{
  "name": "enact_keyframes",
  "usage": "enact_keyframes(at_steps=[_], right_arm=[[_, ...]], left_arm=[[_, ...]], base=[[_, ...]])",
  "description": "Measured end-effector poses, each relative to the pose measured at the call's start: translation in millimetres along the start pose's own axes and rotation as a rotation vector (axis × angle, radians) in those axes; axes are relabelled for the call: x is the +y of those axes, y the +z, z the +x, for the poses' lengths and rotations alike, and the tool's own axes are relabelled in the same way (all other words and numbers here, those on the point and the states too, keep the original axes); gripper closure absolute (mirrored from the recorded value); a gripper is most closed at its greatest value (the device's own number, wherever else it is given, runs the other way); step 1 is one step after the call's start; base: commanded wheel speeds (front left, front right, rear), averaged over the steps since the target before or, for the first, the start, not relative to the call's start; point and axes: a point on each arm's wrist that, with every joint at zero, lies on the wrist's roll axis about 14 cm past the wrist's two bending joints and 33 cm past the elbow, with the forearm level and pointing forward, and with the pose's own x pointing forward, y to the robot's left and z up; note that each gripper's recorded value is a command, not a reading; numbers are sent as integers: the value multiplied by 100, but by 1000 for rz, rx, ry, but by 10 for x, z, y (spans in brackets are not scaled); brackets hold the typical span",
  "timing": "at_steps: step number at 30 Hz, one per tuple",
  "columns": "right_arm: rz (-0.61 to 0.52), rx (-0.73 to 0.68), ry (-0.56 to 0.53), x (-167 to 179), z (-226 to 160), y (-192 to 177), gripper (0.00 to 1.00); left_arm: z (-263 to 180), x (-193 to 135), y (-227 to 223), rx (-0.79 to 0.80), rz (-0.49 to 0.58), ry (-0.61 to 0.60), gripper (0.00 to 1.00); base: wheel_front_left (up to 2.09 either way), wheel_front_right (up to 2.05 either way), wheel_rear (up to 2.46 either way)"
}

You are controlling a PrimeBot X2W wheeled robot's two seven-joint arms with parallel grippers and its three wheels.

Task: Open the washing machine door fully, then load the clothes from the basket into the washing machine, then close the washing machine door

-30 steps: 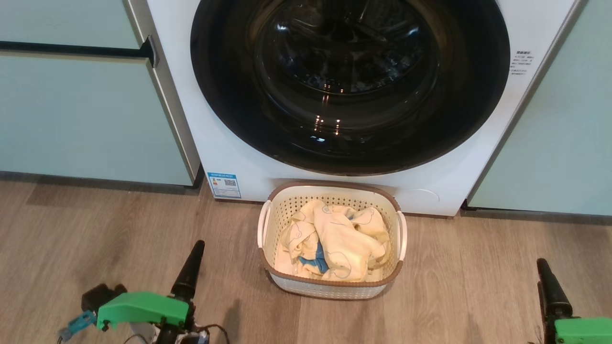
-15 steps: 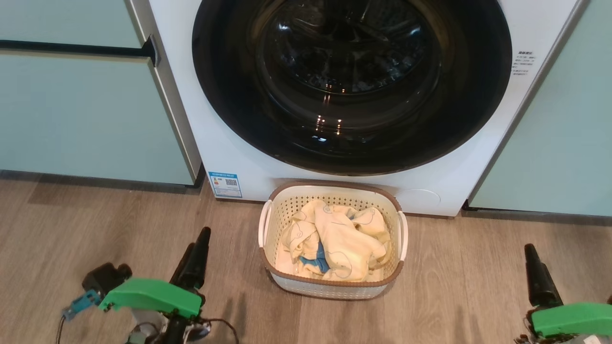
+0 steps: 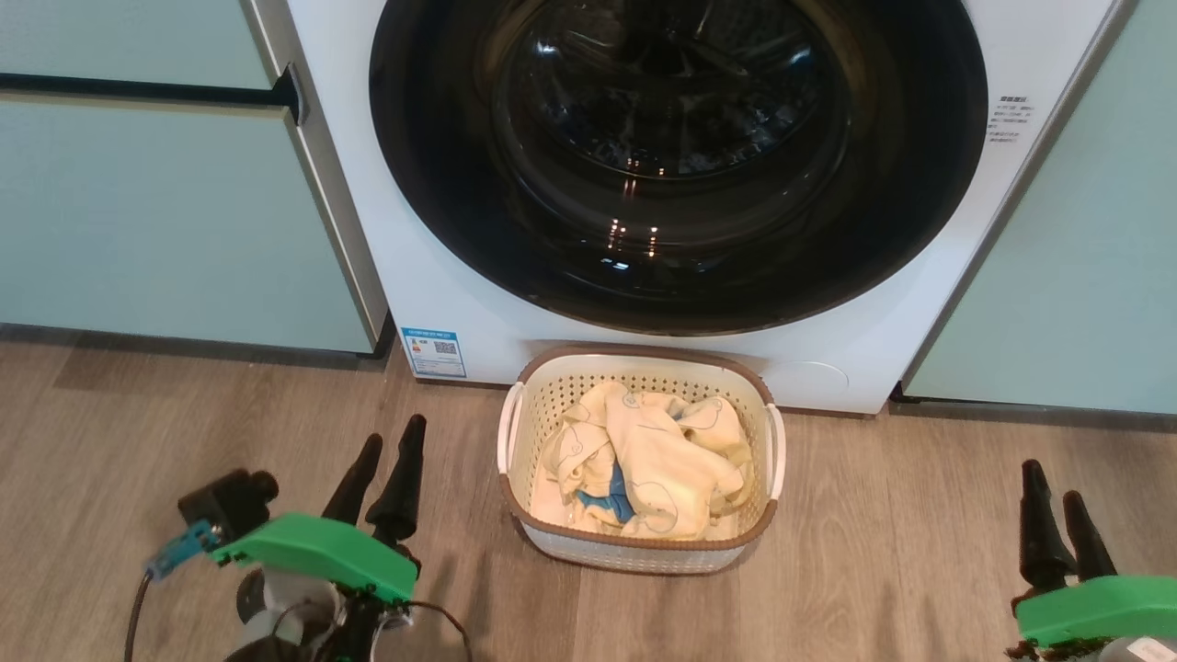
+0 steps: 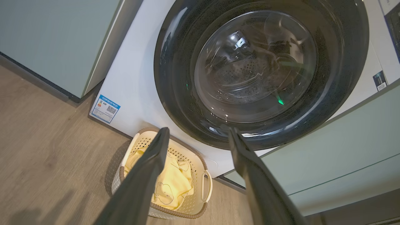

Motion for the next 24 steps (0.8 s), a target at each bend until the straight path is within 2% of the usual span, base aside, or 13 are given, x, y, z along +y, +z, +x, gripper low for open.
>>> enact_keyframes(at_steps=[7,24], right_arm=[[-106,-14,21,54,20,34,0],[-317,-65,74,189,61,141,0]], left_arm=[[42,-77,51,-13,122,-25,0],[112,-126,149,-61,320,-32,0]], base=[[0,0,0],[0,0,0]])
